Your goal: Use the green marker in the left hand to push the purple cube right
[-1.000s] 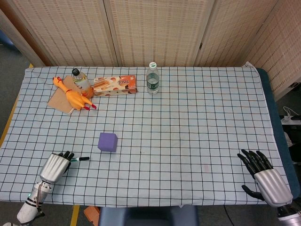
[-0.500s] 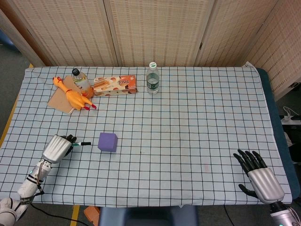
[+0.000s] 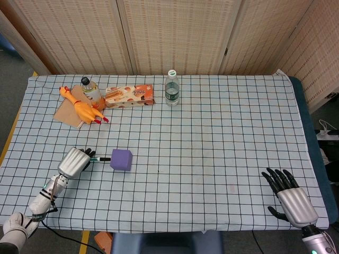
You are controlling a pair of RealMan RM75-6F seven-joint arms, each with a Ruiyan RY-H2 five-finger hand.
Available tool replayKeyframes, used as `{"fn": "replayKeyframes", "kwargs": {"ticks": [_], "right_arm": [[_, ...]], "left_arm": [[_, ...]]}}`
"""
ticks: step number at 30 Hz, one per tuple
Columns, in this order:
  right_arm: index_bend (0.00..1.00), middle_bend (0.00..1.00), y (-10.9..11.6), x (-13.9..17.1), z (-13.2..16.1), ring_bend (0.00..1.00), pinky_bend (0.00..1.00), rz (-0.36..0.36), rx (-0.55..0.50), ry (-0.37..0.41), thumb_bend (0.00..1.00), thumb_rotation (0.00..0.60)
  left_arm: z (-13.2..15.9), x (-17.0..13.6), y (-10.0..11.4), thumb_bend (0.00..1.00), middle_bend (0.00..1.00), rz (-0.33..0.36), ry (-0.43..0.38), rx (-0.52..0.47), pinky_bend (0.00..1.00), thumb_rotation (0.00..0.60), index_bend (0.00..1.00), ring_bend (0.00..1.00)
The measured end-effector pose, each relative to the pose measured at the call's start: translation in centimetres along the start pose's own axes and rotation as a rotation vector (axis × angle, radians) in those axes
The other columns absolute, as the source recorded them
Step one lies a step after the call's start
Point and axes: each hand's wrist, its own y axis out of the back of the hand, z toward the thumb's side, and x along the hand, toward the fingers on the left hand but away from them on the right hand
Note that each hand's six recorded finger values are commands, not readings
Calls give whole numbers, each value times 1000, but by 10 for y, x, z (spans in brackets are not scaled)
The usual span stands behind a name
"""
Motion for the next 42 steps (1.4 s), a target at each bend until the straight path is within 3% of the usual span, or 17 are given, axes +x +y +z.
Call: {"fn": "replayKeyframes", "kwargs": {"ticks": [14,42], "right_arm": [[0,0,3,1,-2,0,0,1,-10,6,114,600],[0,0,11,6,-8,0,0,-2,-40,21,114,600]], "left_arm": [[27,22,15,576,816,63,-32,-31,969,600,800,767],[97,73,35,577,816,88,-97,-40,969,600,799,778]]}}
